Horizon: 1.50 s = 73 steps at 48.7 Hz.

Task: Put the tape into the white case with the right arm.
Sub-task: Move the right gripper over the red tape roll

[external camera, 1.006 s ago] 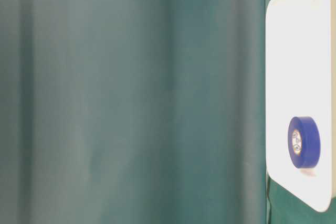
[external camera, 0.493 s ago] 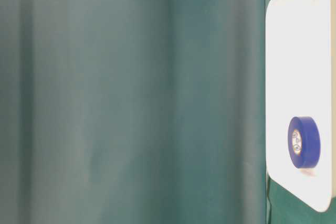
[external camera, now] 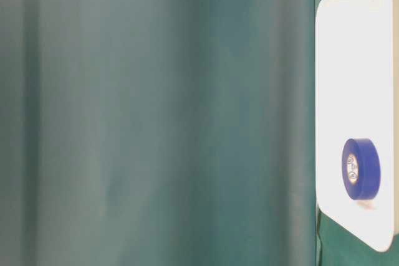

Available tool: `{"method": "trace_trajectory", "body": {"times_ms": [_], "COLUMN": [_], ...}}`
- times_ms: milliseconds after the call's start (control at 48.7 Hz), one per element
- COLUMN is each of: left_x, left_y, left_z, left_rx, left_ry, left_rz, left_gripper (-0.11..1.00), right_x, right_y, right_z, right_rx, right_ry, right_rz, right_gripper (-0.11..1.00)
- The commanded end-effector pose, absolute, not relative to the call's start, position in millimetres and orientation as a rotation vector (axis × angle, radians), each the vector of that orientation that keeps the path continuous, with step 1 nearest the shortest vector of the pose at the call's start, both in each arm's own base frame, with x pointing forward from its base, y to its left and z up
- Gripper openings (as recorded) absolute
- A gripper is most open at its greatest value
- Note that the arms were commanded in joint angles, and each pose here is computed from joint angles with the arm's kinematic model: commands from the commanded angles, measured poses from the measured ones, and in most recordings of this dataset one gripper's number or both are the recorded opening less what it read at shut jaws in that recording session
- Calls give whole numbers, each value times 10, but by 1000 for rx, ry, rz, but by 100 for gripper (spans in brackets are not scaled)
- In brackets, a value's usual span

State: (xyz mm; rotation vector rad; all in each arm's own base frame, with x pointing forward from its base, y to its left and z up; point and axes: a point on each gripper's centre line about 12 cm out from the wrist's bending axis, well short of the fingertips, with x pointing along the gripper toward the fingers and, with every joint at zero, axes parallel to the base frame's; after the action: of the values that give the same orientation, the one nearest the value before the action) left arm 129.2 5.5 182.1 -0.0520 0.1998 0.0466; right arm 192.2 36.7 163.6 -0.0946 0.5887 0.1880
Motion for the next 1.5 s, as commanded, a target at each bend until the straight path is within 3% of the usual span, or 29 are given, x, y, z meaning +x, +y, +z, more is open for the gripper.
{"method": "trace_trajectory", "body": {"times_ms": [0,821,1478], "left_x": [1305,1305,1306], "left_y": [57,57,58], "left_z": [1873,1873,1874], "left_rx": [-52,-52,-53], "left_ry": [186,186,184], "left_rz": [48,48,48], "left_gripper": [1,1,1], "right_x": [2087,3235,3519], "right_y": [441,1016,1184], "right_z": [1754,1485,1280], "right_rx": [-116,-163,-174], "right_ry": [570,680,721], "right_rz": [214,338,358], "right_gripper": [62,62,62]}}
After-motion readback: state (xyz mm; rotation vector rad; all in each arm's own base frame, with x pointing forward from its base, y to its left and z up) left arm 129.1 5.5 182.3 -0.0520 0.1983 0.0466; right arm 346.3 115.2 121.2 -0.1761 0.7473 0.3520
